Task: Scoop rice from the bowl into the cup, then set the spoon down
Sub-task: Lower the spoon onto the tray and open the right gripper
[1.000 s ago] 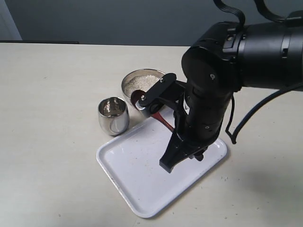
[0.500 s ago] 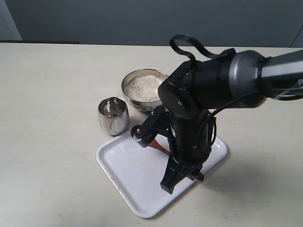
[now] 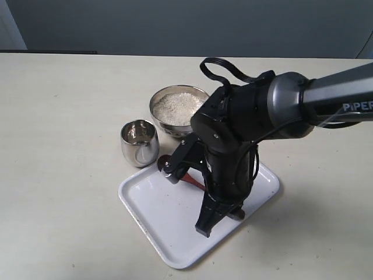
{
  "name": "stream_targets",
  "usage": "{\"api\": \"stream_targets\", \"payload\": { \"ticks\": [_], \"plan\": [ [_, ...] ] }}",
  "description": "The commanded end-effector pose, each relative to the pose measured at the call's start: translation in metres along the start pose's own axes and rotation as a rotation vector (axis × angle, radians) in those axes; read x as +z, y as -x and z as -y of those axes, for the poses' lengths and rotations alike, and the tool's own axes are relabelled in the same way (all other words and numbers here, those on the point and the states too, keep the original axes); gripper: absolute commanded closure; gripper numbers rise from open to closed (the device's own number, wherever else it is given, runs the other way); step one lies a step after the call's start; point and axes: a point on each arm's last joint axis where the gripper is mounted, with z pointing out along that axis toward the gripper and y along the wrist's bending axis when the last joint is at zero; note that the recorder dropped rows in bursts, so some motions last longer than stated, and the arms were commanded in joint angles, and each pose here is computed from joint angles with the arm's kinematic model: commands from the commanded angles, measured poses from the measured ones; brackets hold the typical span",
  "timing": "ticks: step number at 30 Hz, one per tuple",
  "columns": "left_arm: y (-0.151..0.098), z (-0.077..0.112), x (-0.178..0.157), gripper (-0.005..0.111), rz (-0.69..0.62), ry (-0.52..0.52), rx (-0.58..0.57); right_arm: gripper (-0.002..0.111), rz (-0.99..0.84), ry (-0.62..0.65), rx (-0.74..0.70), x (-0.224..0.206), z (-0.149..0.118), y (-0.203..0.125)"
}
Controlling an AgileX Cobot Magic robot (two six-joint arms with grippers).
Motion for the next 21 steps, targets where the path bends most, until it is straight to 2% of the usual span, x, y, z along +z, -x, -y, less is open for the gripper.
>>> {"api": "stream_targets", "payload": {
  "ticks": [1, 21],
  "plan": [
    [0.0027, 0.0004, -0.0008, 0.106, 0.022, -0.006, -0.004, 0.109, 0.003, -0.037, -0.030, -0.0002, 0.0050, -0.0003],
    [0.0027, 0.0004, -0.0008, 0.106, 0.022, -0.006, -0.004, 0.109, 0.027, -0.065, -0.050, -0.0004, 0.0075, 0.0020]
  ]
}}
